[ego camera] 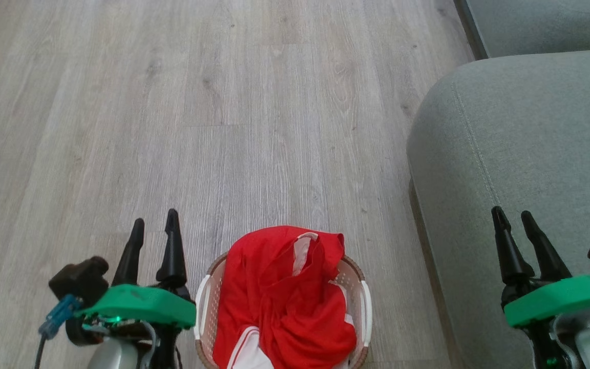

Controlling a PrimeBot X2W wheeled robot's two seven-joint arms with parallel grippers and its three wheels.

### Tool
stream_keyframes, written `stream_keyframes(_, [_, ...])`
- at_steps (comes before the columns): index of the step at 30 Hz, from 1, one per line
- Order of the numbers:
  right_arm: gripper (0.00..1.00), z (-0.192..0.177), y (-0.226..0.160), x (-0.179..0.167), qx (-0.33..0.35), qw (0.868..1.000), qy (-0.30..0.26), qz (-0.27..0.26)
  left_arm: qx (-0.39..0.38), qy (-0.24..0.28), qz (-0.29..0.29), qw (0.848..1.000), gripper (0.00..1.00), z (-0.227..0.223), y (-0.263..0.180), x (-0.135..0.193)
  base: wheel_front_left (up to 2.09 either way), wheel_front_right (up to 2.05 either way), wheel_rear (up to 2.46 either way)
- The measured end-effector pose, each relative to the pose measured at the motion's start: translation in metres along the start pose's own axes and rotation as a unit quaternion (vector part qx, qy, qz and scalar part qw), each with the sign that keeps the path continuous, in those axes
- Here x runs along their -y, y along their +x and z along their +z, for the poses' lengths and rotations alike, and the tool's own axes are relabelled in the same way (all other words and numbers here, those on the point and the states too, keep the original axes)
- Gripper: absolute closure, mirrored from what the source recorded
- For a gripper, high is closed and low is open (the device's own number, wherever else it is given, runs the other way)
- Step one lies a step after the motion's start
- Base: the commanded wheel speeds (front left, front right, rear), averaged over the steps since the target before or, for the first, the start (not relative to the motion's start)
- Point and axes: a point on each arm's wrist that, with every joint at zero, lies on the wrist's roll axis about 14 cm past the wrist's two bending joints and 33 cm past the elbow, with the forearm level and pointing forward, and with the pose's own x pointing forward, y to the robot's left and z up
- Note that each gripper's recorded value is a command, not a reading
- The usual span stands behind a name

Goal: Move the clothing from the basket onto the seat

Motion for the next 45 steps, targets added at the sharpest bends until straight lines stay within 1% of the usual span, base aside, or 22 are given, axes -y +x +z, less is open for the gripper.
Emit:
stream_keyframes(16, [0.00, 0.006, 0.001, -0.012, 0.012, 0.996, -0.078, 0.033, 0.034, 0.089, -0.027, 0.995, 0.00, 0.011, 0.000, 0.018, 0.00, 0.00, 0.00])
stream_keyframes(27, [0.00, 0.005, 0.001, -0.022, 0.014, 0.989, -0.136, 0.060, 0.061, 0.157, -0.040, 0.985, 0.00, 0.017, -0.001, 0.027, 0.00, 0.00, 0.00])
stream_keyframes(34, [0.00, 0.007, 0.000, -0.028, 0.019, 0.981, -0.174, 0.079, 0.075, 0.196, -0.056, 0.976, 0.00, 0.019, -0.003, 0.036, 0.00, 0.00, 0.00])
stream_keyframes(45, [0.00, 0.006, 0.000, -0.028, 0.019, 0.981, -0.176, 0.081, 0.076, 0.199, -0.054, 0.976, 0.00, 0.019, -0.002, 0.036, 0.00, 0.00, 0.00])
